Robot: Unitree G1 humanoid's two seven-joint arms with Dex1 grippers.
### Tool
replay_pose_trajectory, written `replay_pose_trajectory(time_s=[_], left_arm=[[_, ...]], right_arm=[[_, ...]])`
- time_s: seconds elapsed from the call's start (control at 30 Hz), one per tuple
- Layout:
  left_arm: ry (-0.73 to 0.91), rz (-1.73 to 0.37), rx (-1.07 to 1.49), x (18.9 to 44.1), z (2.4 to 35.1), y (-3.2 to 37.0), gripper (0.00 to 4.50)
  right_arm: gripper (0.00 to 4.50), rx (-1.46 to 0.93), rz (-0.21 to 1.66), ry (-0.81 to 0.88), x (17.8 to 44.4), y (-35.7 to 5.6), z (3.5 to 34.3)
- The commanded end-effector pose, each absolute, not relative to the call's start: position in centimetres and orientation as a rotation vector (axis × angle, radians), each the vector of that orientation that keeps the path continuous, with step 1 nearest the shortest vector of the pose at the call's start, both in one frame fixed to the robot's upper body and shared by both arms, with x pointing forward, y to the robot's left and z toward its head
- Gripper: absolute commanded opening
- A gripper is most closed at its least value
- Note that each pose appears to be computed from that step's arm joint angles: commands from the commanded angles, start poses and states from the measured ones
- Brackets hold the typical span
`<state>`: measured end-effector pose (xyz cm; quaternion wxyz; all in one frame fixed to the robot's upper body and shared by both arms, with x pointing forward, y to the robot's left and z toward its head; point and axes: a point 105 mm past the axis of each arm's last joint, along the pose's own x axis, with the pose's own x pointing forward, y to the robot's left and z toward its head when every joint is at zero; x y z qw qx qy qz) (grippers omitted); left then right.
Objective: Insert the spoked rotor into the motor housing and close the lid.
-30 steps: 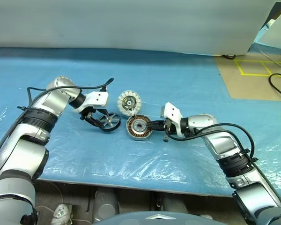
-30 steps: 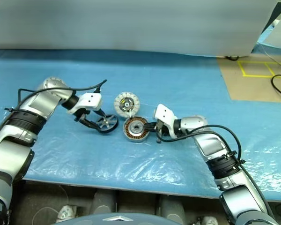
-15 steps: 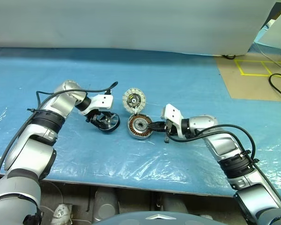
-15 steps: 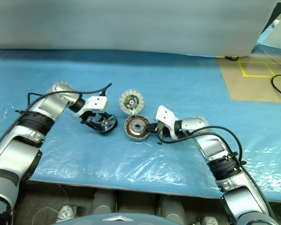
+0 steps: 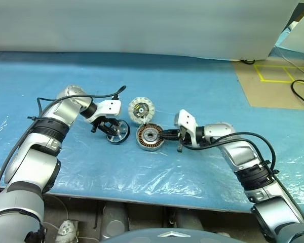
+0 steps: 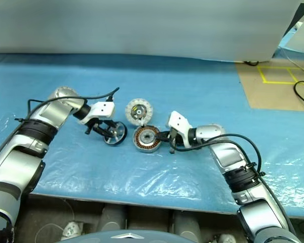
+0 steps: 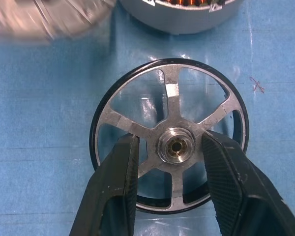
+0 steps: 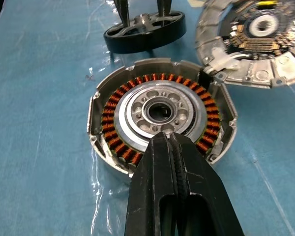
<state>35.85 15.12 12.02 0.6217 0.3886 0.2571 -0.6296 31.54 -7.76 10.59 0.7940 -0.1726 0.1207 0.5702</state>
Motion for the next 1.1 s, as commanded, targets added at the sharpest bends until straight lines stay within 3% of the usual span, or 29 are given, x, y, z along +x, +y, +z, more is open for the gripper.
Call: replay_pose_trajectory(time_s=[0.03,0.27,0.67,0.93,1.1], left_arm=[[0.563,-1.436,0.896,36.0,12.4,15.0,1.58],[0.562,-1.445,0.885,35.8,12.3,14.8,1.58],[0.536,-1.447,0.882,35.1,13.0,15.3,1.59],[0.468,-1.477,0.771,32.0,15.6,16.5,1.59],[0.332,-1.438,0.659,31.0,17.9,15.1,1.59]], right_arm=[[0.0,-0.324,1.226,0.144,32.1,-7.2,14.7],[0.0,-0.23,1.277,0.116,31.2,-7.0,18.3],[0.0,-0.257,1.199,0.153,32.1,-8.3,17.2],[0.0,-0.231,1.178,0.182,31.9,-9.9,16.9],[0.0,-0.225,1.134,0.19,32.0,-11.3,16.9]])
